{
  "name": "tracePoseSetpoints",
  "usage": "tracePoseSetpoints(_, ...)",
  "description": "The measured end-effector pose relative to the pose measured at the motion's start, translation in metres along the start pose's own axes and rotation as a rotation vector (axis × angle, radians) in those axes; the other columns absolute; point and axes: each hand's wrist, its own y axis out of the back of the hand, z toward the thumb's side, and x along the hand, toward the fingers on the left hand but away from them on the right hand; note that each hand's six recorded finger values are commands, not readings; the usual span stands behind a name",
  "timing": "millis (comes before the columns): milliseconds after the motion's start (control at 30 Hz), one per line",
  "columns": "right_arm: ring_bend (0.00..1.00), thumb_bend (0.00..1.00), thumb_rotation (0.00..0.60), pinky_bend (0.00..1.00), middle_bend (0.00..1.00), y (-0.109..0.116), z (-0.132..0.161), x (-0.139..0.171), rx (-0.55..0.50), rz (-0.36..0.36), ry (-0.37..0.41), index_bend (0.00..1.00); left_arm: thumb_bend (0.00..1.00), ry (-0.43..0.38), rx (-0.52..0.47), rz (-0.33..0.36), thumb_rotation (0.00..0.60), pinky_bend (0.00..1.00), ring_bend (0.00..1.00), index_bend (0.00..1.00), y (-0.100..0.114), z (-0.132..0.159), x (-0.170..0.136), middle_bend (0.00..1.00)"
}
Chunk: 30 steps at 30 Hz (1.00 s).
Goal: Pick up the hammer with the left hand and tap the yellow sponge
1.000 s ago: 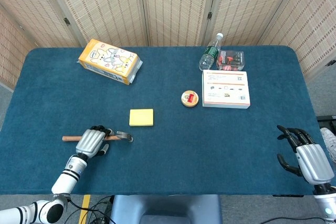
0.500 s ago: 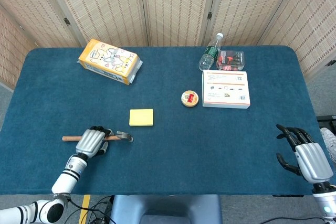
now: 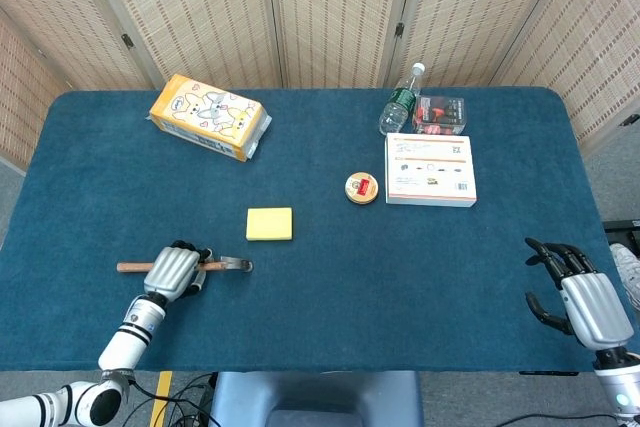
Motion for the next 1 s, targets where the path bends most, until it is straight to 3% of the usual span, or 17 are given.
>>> tracePoseSetpoints(467,0.19,0.3,0.6,0.18,0.36,0.0,0.003,-0.001,0.002,0.001,0.005,0.12,0.64,-0.002,-0.033,0.024,0.6,0.28,0.46,0.6,0.0,-0.007,-0.001,0.66)
tracePoseSetpoints(1000,0.19,0.3,0.6,0.18,0.36,0.001,0.005,-0.003,0.009,0.001,0.004,0.12,0.65,-0.023,-0.078,0.067,0.6,0.59,0.59,0.69,0.004,-0.012,0.001,0.74)
